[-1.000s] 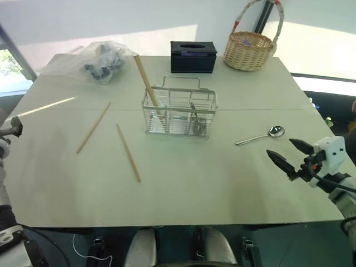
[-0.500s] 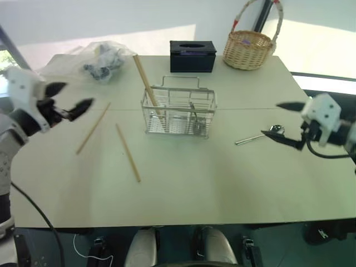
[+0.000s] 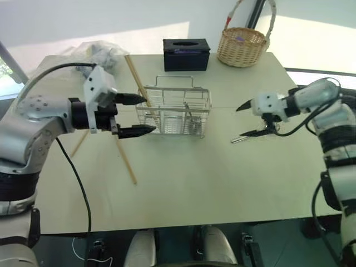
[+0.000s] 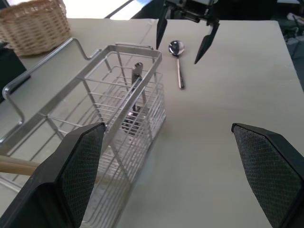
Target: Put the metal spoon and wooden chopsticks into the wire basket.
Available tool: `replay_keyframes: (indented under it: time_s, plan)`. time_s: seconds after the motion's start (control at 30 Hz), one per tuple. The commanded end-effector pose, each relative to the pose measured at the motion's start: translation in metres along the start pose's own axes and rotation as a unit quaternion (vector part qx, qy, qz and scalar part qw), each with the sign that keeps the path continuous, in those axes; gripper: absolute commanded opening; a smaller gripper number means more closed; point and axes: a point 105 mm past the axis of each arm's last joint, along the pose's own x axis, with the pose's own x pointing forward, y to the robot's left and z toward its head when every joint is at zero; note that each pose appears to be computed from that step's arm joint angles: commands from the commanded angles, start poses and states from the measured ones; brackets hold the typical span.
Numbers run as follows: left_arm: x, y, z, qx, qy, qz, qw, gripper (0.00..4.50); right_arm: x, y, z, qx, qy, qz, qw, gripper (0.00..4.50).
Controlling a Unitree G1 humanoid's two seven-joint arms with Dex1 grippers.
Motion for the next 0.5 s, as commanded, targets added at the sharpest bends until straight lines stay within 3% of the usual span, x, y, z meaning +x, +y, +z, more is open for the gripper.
replay_keyframes:
  time_s: [0.03,0.5]
  plan:
    - [0.002,-0.001,0.010,0.021,-0.004,-0.011,1.000,4.50,0.000,-0.007,-0.009,-0.026,0.048,-0.008,0.999,4.44]
    - [-0.006,-0.020,0.009,0.012,0.019,-0.038,0.999,4.50,0.023,-0.009,-0.029,0.010,0.099,-0.045,0.994,4.44]
